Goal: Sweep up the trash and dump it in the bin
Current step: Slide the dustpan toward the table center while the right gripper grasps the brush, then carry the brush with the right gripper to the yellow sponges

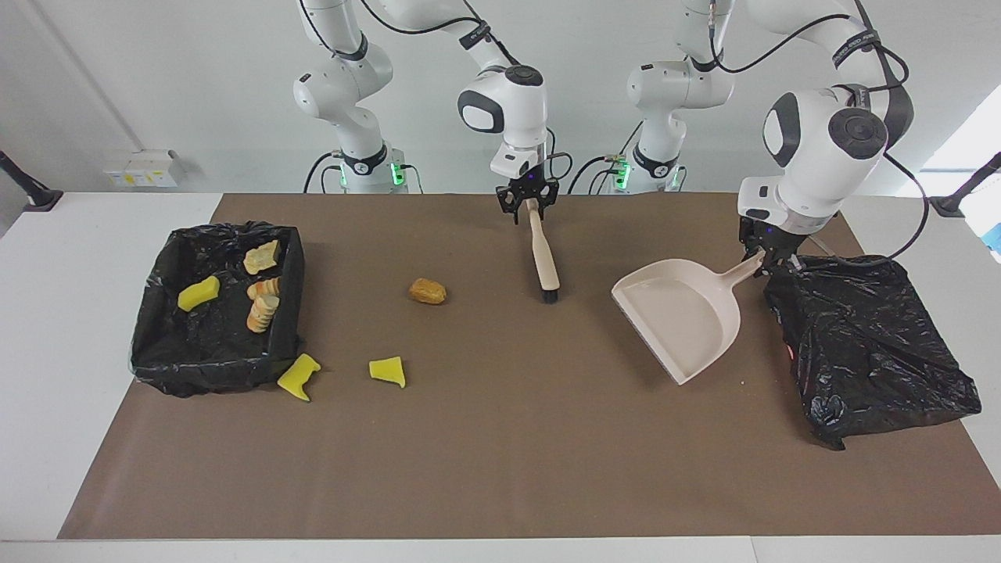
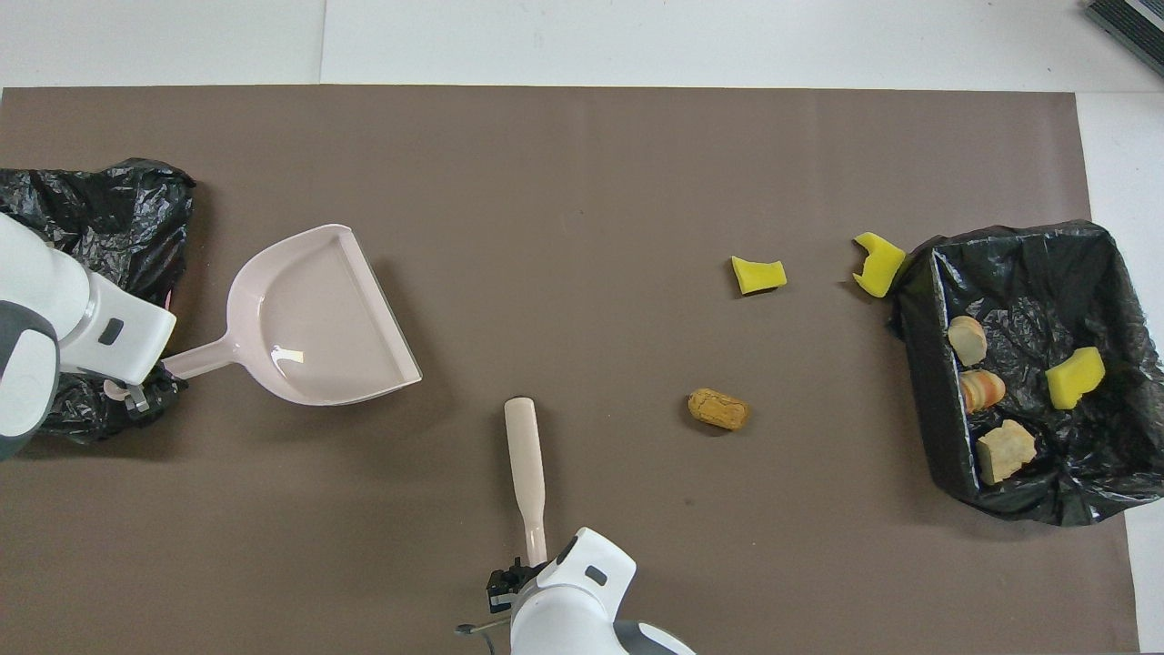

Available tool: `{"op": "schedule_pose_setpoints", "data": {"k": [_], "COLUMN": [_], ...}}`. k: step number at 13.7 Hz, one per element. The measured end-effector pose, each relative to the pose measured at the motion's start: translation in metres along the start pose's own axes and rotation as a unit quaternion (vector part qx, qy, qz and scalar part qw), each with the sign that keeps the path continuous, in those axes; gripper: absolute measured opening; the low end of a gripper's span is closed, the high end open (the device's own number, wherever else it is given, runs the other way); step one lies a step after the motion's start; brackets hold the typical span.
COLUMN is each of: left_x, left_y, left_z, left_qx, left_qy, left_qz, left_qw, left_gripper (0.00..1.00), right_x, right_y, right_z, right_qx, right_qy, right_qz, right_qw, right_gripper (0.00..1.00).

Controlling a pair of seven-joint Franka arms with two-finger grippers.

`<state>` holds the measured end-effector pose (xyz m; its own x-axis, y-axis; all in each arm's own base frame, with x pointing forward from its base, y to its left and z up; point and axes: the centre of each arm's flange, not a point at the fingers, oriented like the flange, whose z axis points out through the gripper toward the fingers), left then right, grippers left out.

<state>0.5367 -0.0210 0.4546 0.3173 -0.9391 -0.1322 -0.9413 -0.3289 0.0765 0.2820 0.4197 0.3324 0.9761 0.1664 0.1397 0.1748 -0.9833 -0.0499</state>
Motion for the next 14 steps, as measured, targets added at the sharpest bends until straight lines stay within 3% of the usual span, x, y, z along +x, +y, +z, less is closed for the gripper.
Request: {"op": "schedule_pose_setpoints", "data": {"k": [2,6,10,14], "left_x": [0.002,0.015,0.048,0.088], "left_y": [0.004,0.015,0.025,0.045], "left_z": [0.017,0.042,0.044,0.046], "left_qx": [-0.001,0.001,0.039,0.046], "left_qy": [0.0,-0.008,-0.009,-0.014], "left_qz": [0.027,0.058,0.098,0.109], "left_qw": [1.0,0.998,0.994,0.993], "left_gripper": [0.32,0.32,0.32,0.32], "right_x": [0.002,0.016,0.068,0.112], "right_y": [-0.001,0.005,0.054,0.121], "right_z": [-0.002,-0.01,-0.064,-0.102], "right_qx": [-0.002,-0.019,-0.066,-0.117], "right_qy": [0.001,-0.007,-0.02,-0.047], "right_qz": [-0.001,0.011,0.062,0.097], "right_qw": [1.0,1.0,0.996,0.987], "right_gripper": [0.26,0.26,0.26,0.26]}}
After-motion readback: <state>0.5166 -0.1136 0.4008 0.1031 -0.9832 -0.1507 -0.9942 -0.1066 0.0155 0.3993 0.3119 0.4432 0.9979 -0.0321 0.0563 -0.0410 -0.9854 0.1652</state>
